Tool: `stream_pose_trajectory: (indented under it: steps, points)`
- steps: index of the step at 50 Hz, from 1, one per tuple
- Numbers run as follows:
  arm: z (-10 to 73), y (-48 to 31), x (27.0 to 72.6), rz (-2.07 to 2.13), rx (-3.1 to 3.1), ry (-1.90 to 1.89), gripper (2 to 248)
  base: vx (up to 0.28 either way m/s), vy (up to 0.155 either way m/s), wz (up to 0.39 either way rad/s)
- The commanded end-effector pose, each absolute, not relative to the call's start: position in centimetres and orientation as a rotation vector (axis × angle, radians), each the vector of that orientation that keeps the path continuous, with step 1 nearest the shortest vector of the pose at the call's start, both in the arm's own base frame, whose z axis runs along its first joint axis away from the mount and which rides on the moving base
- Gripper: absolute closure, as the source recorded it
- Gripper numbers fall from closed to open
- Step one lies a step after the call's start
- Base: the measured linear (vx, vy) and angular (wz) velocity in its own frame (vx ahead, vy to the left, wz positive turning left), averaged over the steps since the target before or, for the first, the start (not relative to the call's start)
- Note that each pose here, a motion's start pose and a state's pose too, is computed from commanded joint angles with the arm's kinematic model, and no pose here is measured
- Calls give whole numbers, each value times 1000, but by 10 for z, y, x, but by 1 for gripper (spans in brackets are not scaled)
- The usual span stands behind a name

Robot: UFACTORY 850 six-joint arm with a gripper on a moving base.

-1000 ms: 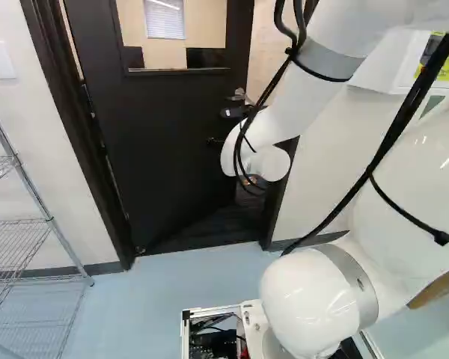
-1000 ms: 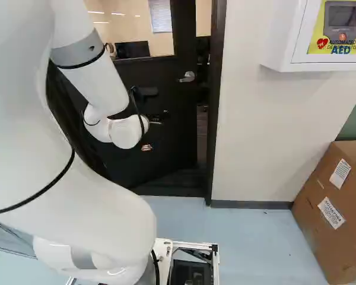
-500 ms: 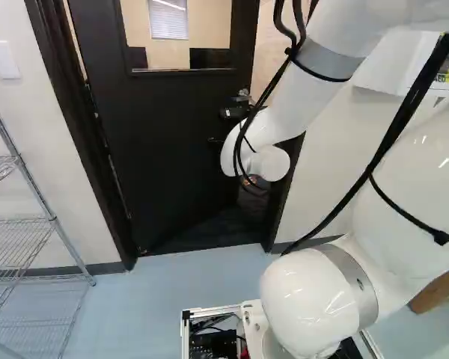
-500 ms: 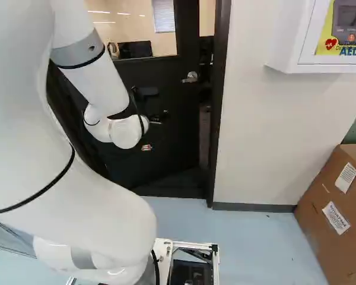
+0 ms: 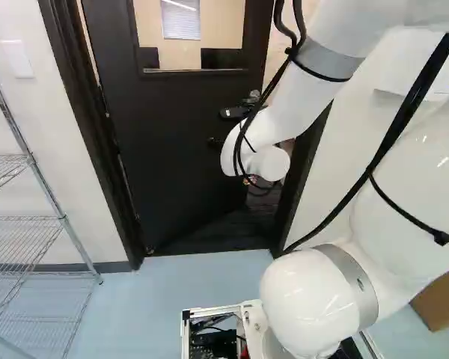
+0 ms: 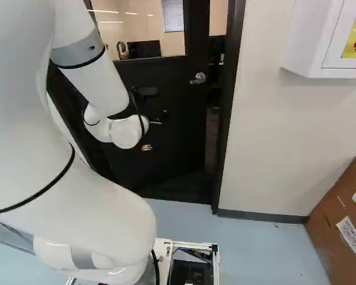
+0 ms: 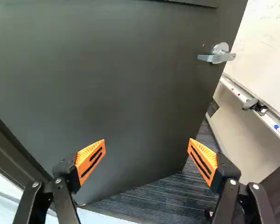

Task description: Open the door and move inside

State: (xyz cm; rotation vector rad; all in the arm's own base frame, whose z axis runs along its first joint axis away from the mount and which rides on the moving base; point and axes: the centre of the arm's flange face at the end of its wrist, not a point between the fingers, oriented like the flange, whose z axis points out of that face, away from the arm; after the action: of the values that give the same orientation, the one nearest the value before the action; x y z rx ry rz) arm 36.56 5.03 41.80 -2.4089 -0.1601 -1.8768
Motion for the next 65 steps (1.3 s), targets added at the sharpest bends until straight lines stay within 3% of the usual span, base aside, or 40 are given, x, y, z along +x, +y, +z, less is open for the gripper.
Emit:
stream_pose_trajectory:
  steps: [65]
  points:
    - [418,50,366,-1877,-2409,-160,3,90,2,-2]
